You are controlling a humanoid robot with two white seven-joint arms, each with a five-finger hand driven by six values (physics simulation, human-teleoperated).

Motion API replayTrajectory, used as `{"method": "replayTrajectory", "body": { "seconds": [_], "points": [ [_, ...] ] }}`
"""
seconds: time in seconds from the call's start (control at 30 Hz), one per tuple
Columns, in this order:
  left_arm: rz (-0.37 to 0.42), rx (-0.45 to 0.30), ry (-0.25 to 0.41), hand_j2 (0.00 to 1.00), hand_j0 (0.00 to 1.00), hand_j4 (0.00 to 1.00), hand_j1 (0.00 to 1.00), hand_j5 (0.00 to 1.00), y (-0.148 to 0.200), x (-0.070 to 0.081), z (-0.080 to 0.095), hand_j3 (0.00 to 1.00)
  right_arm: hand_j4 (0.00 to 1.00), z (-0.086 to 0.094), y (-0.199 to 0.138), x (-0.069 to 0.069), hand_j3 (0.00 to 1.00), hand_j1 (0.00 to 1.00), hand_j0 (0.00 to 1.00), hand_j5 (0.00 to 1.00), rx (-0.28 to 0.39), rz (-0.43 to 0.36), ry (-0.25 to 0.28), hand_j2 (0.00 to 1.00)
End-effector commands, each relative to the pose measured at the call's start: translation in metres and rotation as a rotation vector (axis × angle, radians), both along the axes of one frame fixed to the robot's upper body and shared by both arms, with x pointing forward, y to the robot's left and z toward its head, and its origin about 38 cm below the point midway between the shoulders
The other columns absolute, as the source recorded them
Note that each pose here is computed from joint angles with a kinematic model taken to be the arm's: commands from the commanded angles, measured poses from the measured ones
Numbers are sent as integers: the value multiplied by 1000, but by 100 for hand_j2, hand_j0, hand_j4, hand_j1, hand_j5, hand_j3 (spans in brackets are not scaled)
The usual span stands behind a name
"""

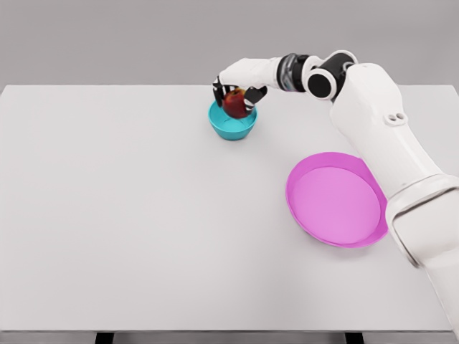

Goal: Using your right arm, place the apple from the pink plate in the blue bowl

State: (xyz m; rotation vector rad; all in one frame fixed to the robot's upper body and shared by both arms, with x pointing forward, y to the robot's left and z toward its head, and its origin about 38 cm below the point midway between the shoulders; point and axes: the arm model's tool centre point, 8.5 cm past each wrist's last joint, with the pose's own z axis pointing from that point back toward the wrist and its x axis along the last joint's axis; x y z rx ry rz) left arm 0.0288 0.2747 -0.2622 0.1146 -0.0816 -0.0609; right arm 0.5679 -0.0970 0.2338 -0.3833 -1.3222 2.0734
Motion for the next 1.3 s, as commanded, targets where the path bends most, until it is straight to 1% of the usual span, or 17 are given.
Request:
{"method": "replayTrajectory", "body": {
  "seconds": [0.0,0.5,0.53,0.57,0.6,0.63,0.8,0.87,0.9,0.97,1.0,1.03,1.07,1.13,1.17,1.23,1.27],
  "points": [
    [0,0,-1,100,100,100,100,100,0,0,0,100,46,-4,5,-1,46,46,46,46,-4,3,10,46],
    [0,0,-1,100,100,100,100,100,0,0,0,100,47,-5,11,-2,47,47,47,47,-8,9,14,47],
    [0,0,-1,100,100,100,100,100,0,0,0,100,49,-5,11,-2,49,49,49,49,-8,9,14,49],
    [0,0,-1,100,100,100,100,100,0,0,0,100,82,-6,10,-1,82,82,82,82,-7,1,18,82],
    [0,0,1,100,100,100,100,100,0,0,0,100,100,-7,6,2,100,100,100,100,-4,-48,28,100],
    [0,0,-1,100,100,100,100,100,0,0,0,100,100,-8,2,6,100,100,100,100,-6,-111,37,100],
    [0,0,-1,100,100,100,100,100,0,0,0,100,100,-5,5,6,100,100,100,100,-10,-103,29,100],
    [0,0,-1,100,100,100,100,100,0,0,0,100,100,10,1,8,100,100,100,100,-8,-95,-4,100],
    [0,0,-1,100,100,100,100,100,0,0,0,100,100,25,4,7,100,100,100,100,3,-60,-39,100],
    [0,0,1,100,100,100,100,100,0,0,0,100,100,44,-21,5,100,100,100,100,8,-25,-100,100],
    [0,0,-1,100,100,100,100,100,0,0,0,100,100,54,-33,2,100,100,100,100,34,-13,-126,100],
    [0,0,-1,100,100,100,100,100,0,0,0,100,100,73,-48,-4,100,100,100,100,93,26,-174,100],
    [0,0,1,100,100,100,100,100,0,0,0,100,100,74,-66,-10,100,100,100,100,133,59,-184,100],
    [0,0,1,100,100,100,100,100,0,0,0,100,100,75,-102,-19,100,100,100,100,216,24,-177,100],
    [0,0,-1,100,100,100,100,100,0,0,0,100,100,74,-115,-23,100,100,100,100,224,14,-180,100],
    [0,0,-1,100,100,100,100,100,0,0,0,100,100,67,-141,-44,100,100,100,100,217,14,-199,100],
    [0,0,-1,100,100,100,100,100,0,0,0,100,100,66,-153,-51,100,100,100,100,236,-2,-213,100]
  ]
}}
